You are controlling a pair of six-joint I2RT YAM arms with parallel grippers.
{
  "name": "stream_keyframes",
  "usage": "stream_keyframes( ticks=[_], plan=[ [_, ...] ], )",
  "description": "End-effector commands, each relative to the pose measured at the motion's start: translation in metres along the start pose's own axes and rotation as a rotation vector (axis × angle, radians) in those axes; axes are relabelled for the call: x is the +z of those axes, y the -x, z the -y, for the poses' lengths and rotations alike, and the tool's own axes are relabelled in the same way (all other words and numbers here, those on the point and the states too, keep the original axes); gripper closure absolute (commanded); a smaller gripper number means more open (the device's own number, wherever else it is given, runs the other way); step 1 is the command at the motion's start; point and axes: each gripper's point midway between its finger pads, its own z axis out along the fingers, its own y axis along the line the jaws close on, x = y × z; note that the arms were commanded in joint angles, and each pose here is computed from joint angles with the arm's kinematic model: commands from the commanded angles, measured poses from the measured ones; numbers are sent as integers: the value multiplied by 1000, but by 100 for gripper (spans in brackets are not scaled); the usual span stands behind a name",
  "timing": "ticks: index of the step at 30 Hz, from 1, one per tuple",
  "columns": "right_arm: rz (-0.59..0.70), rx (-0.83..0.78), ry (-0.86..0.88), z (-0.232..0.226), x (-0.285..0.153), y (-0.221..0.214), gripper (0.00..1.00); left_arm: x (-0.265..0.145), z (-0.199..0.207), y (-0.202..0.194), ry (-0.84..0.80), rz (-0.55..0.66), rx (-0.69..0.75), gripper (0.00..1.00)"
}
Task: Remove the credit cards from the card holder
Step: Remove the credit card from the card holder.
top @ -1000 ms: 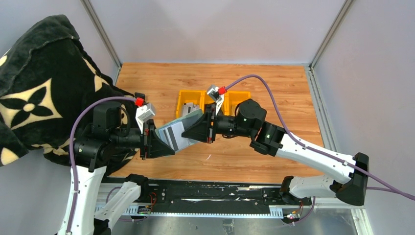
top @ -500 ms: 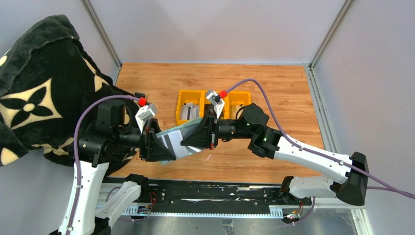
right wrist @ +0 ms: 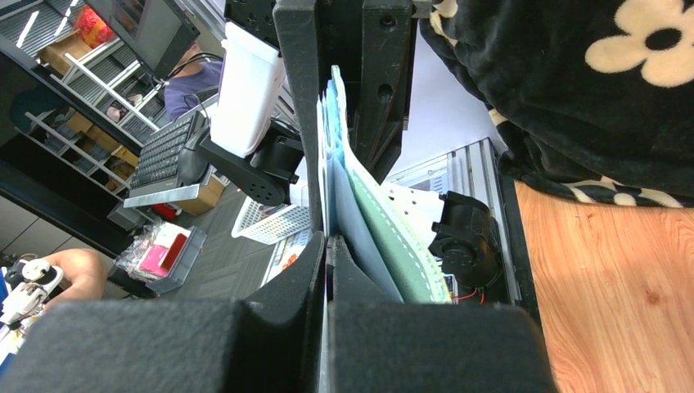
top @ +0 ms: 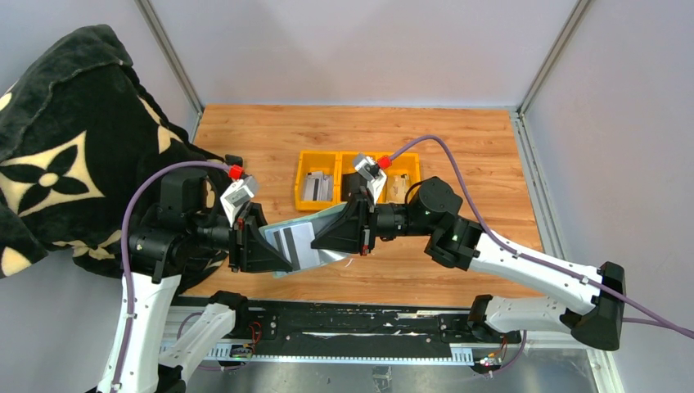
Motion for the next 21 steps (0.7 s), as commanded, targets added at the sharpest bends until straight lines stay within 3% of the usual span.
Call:
stream_keyframes(
  ticks=[1,5,8,11,16,21],
  plan=[
    [16,-28,26,-8,-5,5,100,0,12,2,-45,6,30,73],
    [9,-20,41,-9,-3,2,100,-1,15,4,-52,7,24,74],
    [18,-12,41,-9,-2,4,81,-1,17,4,-55,8,30,77],
    [28,-3,48,-10,1,8,76,-1,17,3,-54,8,31,79],
    [25,0,53,-10,3,6,100,-1,19,5,-58,9,32,80],
    [38,-25,-1,-7,-10,5,100,-2,23,6,-58,12,47,80]
  ],
)
